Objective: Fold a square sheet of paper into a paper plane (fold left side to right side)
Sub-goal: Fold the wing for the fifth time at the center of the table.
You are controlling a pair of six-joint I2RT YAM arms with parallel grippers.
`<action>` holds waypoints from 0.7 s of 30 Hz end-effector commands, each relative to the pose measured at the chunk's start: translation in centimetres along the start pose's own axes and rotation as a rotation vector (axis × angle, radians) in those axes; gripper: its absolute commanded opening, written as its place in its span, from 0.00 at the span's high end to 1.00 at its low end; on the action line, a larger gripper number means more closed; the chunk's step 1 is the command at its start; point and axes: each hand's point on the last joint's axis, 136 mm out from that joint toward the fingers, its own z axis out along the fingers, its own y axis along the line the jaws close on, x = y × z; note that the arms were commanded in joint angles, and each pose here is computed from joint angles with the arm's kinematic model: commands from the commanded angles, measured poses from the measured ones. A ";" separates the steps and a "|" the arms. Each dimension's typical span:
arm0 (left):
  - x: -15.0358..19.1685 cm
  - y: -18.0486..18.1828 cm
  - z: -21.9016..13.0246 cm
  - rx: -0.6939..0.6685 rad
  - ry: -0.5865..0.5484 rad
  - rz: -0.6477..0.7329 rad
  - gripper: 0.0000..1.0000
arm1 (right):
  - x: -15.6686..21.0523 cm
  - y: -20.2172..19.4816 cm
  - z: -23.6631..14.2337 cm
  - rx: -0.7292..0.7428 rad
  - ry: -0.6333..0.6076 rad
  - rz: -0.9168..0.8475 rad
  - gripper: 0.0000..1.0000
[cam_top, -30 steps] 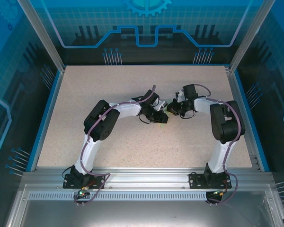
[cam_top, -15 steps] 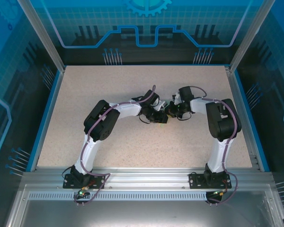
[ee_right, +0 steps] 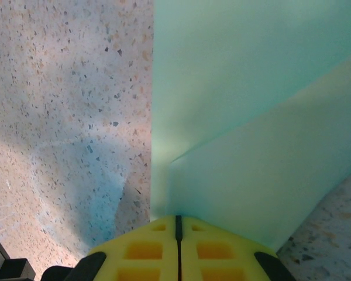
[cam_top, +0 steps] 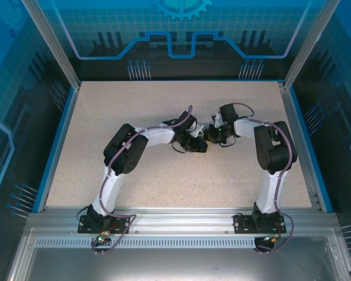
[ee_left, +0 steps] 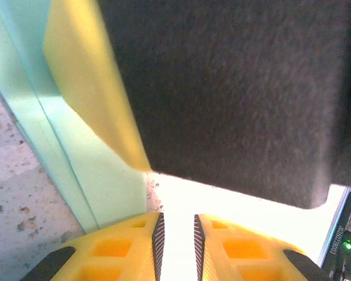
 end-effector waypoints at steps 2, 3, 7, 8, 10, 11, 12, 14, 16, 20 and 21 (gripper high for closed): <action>5.7 4.3 1.9 -0.123 0.169 -0.113 0.75 | -3.4 -3.5 -0.4 0.110 -0.089 0.005 0.93; 5.7 4.4 1.9 -0.123 0.169 -0.114 0.75 | -3.5 -3.6 -0.4 0.111 -0.088 0.006 0.93; 5.8 4.4 1.9 -0.125 0.169 -0.114 0.75 | -4.3 -3.5 -0.5 0.100 -0.097 0.007 0.93; 5.9 4.4 2.0 -0.124 0.171 -0.116 0.75 | -4.5 -3.4 -0.5 0.097 -0.099 0.008 0.93; 5.9 4.4 1.9 -0.124 0.171 -0.113 0.75 | -4.8 -3.4 -0.7 0.091 -0.101 0.007 0.93; 5.9 4.5 1.9 -0.125 0.171 -0.115 0.76 | -5.0 -3.4 -0.7 0.084 -0.104 0.006 0.93; 5.9 4.4 1.9 -0.125 0.171 -0.114 0.75 | -5.1 -3.3 -0.7 0.079 -0.106 0.006 0.93; 5.9 4.5 1.9 -0.125 0.172 -0.115 0.75 | -5.4 -3.3 -0.8 0.067 -0.112 0.002 0.93; 5.9 4.4 1.9 -0.124 0.171 -0.114 0.75 | -5.8 -3.2 -0.9 0.049 -0.118 -0.001 0.93; 6.0 4.4 1.9 -0.124 0.173 -0.114 0.75 | -6.9 -3.2 -1.6 0.004 -0.145 0.002 0.92; 6.0 4.4 1.9 -0.123 0.172 -0.115 0.75 | -7.1 -3.1 -1.8 -0.001 -0.149 -0.002 0.92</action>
